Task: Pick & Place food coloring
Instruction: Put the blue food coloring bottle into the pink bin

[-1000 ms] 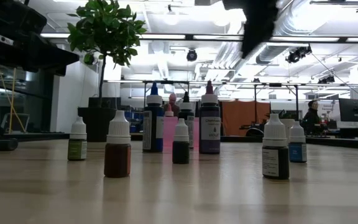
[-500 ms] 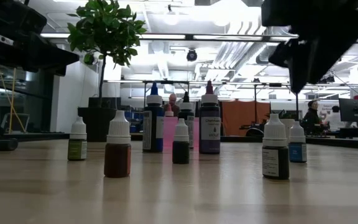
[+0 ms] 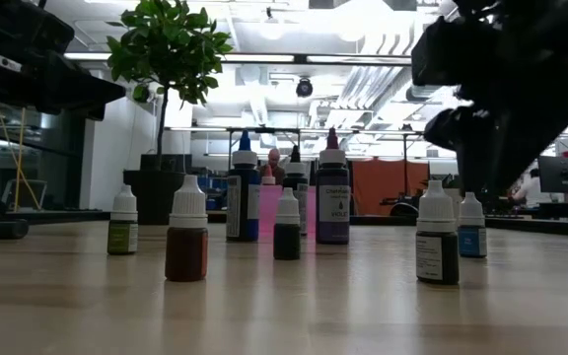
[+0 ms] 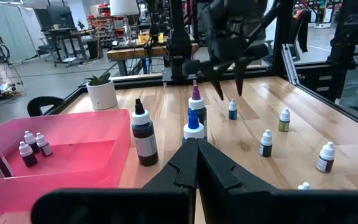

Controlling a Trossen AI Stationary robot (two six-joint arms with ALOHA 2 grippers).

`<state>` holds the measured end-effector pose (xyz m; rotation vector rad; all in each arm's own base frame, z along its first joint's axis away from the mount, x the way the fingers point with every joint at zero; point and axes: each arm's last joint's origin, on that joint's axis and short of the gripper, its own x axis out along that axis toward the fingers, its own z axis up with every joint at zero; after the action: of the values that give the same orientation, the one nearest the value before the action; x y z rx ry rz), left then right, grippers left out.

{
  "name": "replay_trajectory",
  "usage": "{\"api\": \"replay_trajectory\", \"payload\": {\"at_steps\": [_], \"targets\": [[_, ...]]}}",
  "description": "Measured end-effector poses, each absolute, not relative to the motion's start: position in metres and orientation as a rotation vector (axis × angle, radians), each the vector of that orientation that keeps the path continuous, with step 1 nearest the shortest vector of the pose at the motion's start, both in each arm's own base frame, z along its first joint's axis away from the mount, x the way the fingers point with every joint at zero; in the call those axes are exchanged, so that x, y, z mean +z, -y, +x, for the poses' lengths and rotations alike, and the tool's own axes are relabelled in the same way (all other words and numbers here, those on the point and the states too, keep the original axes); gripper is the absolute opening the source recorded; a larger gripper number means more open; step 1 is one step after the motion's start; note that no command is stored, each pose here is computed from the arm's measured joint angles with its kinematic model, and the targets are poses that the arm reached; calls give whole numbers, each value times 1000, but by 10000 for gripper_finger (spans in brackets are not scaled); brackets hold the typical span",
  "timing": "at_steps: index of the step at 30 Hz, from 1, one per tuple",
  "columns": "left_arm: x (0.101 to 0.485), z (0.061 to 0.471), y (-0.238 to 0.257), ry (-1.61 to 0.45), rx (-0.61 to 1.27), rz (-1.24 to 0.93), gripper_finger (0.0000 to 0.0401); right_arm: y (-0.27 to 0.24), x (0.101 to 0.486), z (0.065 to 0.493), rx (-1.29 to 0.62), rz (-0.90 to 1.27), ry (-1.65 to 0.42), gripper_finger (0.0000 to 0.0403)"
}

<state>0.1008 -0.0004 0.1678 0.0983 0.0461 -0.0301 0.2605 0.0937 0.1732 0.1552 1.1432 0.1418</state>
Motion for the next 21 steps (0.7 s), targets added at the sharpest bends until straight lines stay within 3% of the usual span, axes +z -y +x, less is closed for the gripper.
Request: {"api": "replay_trajectory", "payload": {"at_steps": [21], "targets": [[168, 101, 0, -46, -30, 98, 0, -99, 155, 272, 120, 103, -1129, 183]]}}
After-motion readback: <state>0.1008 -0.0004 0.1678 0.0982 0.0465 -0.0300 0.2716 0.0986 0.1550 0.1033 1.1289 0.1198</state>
